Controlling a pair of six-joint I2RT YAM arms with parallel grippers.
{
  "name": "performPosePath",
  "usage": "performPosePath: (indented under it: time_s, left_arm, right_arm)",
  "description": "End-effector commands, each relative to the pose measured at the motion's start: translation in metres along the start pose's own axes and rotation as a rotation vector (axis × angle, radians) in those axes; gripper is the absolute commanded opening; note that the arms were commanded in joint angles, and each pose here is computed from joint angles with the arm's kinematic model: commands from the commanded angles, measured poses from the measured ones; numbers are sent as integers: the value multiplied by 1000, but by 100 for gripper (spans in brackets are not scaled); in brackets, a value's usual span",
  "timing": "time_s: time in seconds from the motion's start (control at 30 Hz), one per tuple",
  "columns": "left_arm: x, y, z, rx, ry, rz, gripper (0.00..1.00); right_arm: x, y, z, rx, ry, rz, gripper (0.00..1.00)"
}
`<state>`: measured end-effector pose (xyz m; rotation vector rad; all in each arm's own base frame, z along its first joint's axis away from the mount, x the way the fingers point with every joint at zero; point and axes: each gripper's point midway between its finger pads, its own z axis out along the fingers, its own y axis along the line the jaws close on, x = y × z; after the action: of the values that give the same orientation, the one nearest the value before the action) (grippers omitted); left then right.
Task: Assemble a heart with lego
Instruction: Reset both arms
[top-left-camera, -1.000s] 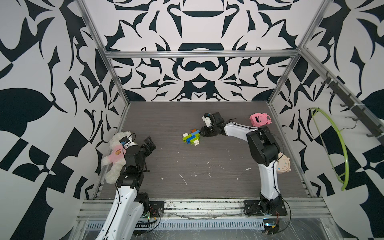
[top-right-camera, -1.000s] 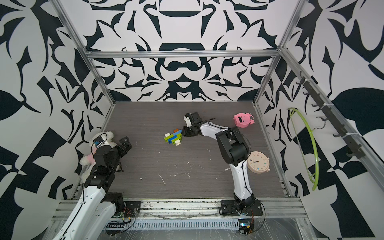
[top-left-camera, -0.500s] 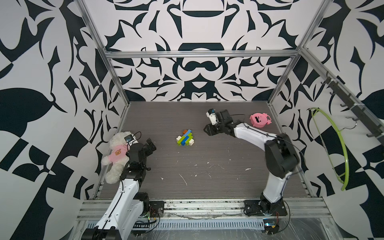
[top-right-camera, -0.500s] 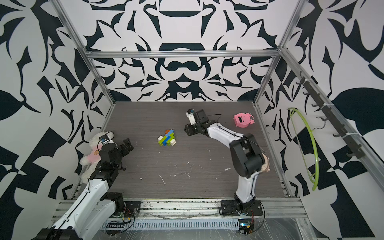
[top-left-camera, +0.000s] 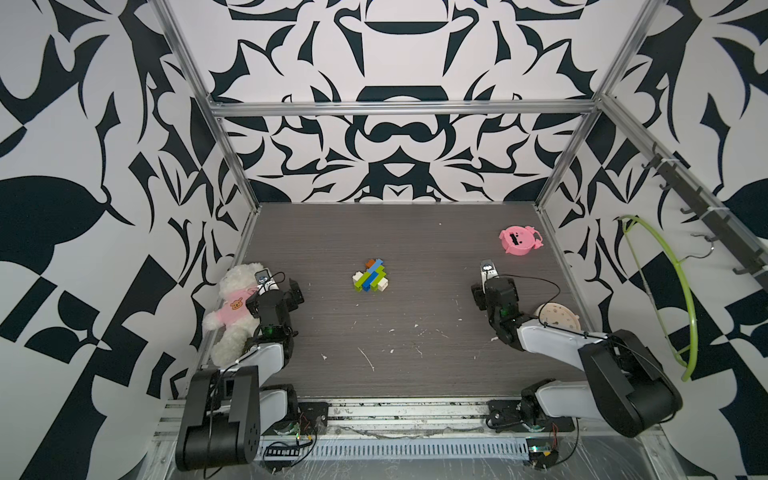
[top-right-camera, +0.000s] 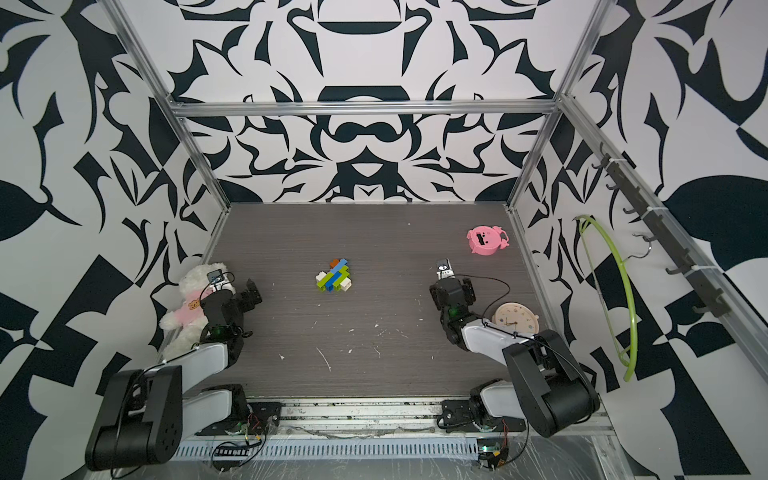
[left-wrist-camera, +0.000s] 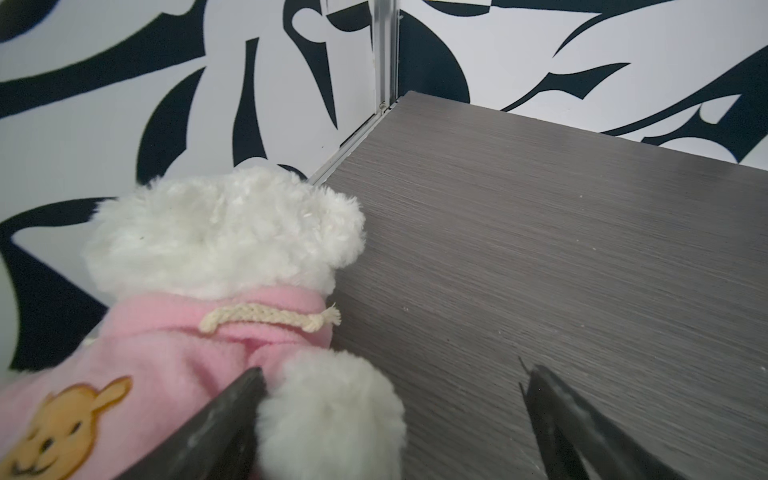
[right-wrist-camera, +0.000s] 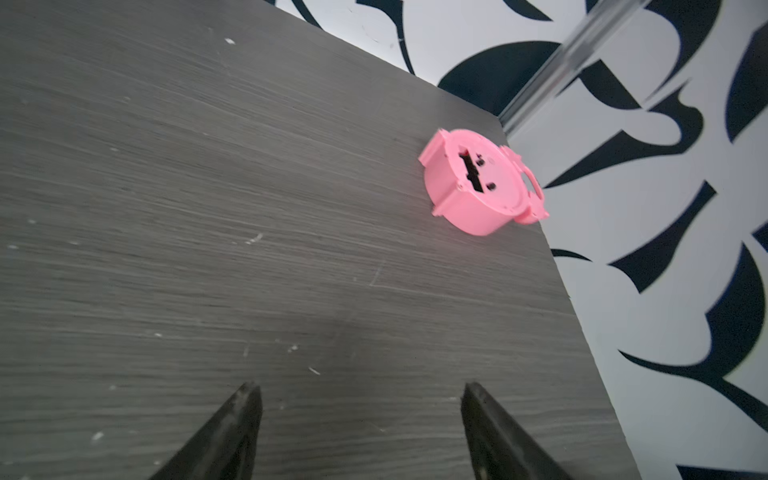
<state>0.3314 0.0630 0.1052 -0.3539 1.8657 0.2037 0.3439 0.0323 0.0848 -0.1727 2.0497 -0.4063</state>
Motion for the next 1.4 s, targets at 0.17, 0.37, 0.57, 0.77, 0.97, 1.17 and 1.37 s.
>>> performPosePath:
  time_s: [0.17, 0.37, 0.57, 0.77, 0.97, 1.17, 1.37]
  left_arm:
    - [-17, -61, -4, 362, -120, 62, 99]
    - [3, -73, 22, 401, -73, 92, 99]
    - [4, -62, 46, 306, 44, 55, 99]
    - [4, -62, 46, 303, 54, 54, 99]
    - [4, -61, 47, 296, 54, 57, 99]
    - [4, -59, 49, 278, 65, 50, 99]
    - [4, -59, 49, 277, 66, 50, 99]
  right_arm:
    - [-31, -10, 12, 33, -239, 132, 79]
    - [-14, -19, 36, -28, -170, 236, 79]
    - [-8, -26, 44, -55, -102, 278, 82]
    - [-8, -27, 44, -52, -106, 280, 86]
    - [-8, -26, 44, -54, -106, 278, 99]
    - [-7, -27, 44, -51, -104, 279, 99]
    - [-7, -27, 44, -51, -104, 277, 99]
